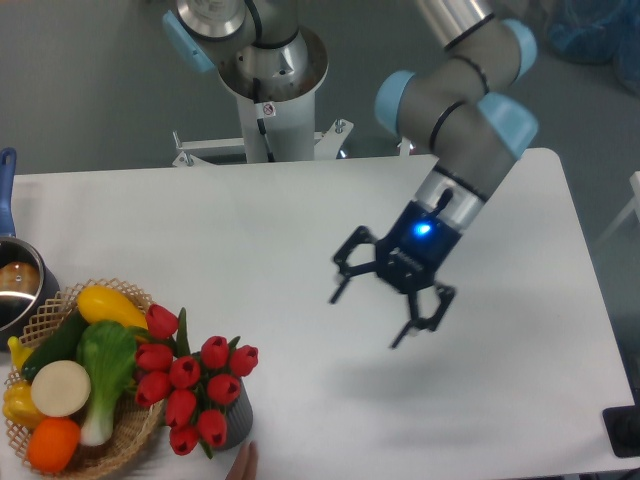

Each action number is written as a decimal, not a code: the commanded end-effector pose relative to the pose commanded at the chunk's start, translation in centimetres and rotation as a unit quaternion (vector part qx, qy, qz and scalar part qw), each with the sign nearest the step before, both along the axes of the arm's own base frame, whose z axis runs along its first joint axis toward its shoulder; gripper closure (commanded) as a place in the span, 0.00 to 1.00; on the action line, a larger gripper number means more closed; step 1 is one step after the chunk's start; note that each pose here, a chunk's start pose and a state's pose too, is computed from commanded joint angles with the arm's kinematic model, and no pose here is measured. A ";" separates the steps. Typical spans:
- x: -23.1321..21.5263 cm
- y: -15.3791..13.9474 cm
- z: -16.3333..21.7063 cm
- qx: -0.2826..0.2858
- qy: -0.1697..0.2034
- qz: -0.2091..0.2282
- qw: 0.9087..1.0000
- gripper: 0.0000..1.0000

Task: Insert the flowers into the vase
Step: 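Open the gripper and lift it away from the tulips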

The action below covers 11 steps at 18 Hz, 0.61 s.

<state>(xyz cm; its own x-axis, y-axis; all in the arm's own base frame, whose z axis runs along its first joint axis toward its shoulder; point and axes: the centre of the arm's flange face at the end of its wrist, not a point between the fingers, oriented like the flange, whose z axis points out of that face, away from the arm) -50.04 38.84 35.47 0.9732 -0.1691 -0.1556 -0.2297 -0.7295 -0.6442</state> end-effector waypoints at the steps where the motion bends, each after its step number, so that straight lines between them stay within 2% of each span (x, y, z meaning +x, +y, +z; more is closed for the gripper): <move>1: -0.7 -1.0 -0.1 -0.025 0.018 0.006 1.000 0.00; 3: -1.6 -2.6 -0.5 -0.088 0.055 0.013 0.994 0.00; 6: -2.8 -4.4 -0.7 -0.197 0.097 0.042 0.975 0.00; 8: -3.1 -4.8 -1.2 -0.229 0.106 0.049 0.966 0.00; 11: -3.7 -5.1 -1.1 -0.245 0.110 0.056 0.962 0.00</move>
